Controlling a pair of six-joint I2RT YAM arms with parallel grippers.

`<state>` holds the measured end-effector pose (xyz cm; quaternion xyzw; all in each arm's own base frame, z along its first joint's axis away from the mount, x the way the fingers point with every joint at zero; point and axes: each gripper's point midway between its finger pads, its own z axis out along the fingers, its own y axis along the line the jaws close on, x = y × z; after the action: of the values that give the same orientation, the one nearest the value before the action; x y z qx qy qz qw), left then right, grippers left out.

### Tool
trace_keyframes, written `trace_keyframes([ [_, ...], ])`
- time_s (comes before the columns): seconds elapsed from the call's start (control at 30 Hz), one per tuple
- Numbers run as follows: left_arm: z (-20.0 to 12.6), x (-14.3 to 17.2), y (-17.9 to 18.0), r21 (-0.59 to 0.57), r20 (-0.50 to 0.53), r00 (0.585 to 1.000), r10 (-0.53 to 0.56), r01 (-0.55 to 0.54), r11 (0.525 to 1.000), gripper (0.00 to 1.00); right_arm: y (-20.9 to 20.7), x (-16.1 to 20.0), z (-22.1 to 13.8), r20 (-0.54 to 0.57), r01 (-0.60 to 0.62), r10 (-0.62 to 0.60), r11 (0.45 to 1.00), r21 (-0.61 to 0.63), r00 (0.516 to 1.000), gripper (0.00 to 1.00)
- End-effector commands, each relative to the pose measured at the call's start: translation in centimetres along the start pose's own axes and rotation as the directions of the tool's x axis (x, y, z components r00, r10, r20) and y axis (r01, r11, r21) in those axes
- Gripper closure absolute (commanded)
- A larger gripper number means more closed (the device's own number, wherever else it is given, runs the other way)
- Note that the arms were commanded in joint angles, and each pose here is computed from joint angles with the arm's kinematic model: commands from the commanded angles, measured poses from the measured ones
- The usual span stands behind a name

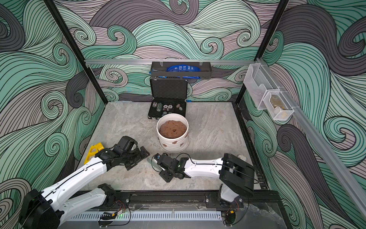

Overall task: Scrub the dried mud off the ceramic pot
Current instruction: Pick up the brush from the center of the board.

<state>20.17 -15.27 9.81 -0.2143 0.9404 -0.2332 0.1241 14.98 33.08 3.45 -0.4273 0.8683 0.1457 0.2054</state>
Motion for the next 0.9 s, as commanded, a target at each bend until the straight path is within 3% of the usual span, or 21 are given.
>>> trace_keyframes([
  [0.0, -0.4, -0.9, -1.3, 0.024, 0.030, 0.999, 0.029, -0.029, 0.999, 0.01, 0.2, -2.1, 0.7, 0.050, 0.043, -0.043, 0.999, -0.001, 0.998, 0.52],
  [0.33, 0.1, -0.5, -0.2, -0.006, 0.017, 0.999, 0.030, -0.030, 1.000, 0.01, -0.3, -2.6, 2.3, 0.048, 0.074, -0.074, 0.997, -0.004, 0.996, 0.69],
  [0.63, 0.3, 0.0, 0.7, -0.014, 0.018, 0.999, 0.029, -0.029, 0.999, 0.01, -1.1, -1.9, 4.0, 0.006, 0.094, -0.094, 0.995, 0.042, 0.996, 0.75],
  [0.8, 0.1, -0.2, 1.2, -0.030, 0.036, 0.999, 0.028, -0.027, 0.999, 0.01, -0.9, -2.0, 3.7, 0.021, 0.106, -0.107, 0.994, 0.030, 0.994, 0.97],
  [0.87, -0.1, -0.3, 1.1, -0.020, 0.045, 0.999, 0.023, -0.022, 1.000, 0.01, -0.7, -2.7, 3.1, 0.049, 0.106, -0.107, 0.994, 0.020, 0.993, 1.00],
])
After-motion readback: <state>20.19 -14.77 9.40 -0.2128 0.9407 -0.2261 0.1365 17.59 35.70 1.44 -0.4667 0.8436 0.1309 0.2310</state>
